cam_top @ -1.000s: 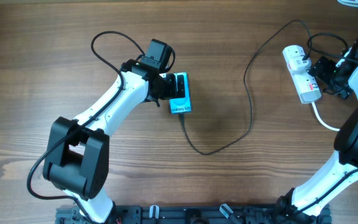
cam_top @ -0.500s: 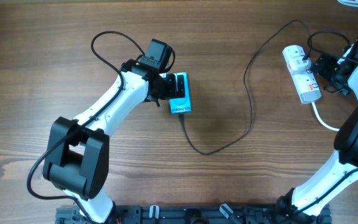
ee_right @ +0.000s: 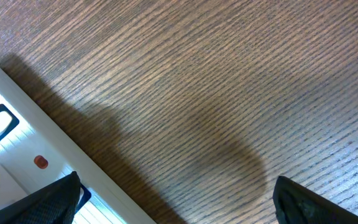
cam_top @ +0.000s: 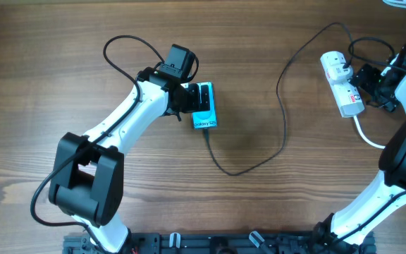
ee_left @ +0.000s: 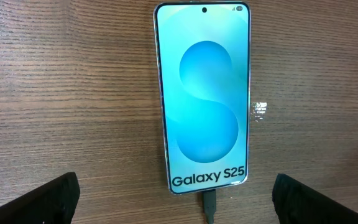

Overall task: Plug charger to phone and switch on socket
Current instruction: 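Press the power strip switch down with the right gripper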

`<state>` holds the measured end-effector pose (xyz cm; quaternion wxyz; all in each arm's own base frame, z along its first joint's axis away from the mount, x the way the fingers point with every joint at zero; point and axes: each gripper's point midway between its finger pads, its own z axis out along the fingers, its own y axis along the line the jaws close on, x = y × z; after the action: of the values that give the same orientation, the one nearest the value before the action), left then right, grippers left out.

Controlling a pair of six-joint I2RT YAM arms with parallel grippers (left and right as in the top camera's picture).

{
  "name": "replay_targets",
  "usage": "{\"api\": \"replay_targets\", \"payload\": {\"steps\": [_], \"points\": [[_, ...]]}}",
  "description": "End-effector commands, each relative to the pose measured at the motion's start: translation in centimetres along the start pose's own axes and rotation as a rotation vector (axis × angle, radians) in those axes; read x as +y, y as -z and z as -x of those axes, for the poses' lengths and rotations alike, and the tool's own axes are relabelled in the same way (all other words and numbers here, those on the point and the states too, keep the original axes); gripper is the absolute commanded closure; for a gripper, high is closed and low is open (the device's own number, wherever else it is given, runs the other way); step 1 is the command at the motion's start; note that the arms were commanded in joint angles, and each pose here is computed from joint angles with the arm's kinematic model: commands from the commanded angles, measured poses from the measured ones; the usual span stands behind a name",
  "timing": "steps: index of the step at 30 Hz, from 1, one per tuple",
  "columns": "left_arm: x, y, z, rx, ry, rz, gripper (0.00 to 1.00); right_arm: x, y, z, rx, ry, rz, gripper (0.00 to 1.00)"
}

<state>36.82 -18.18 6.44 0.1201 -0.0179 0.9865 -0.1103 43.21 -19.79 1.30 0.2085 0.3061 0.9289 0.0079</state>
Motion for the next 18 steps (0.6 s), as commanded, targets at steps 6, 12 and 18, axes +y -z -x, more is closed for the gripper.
{"api": "replay_targets", "payload": {"steps": [6, 12, 18], "points": [[0.3, -0.4, -0.1, 0.003, -0.007, 0.019, 0.0, 0.7, -0.7, -0.5, 0.021, 0.015, 0.041, 0.0], [0.3, -0.4, -0.1, 0.003, -0.007, 0.019, 0.0, 0.5, -0.7, -1.9, 0.075, 0.007, 0.031, 0.0], [0.3, -0.4, -0.1, 0.003, -0.007, 0.019, 0.0, 1.6, -0.6, -2.3, 0.099, 0.006, 0.099, 0.0]]}}
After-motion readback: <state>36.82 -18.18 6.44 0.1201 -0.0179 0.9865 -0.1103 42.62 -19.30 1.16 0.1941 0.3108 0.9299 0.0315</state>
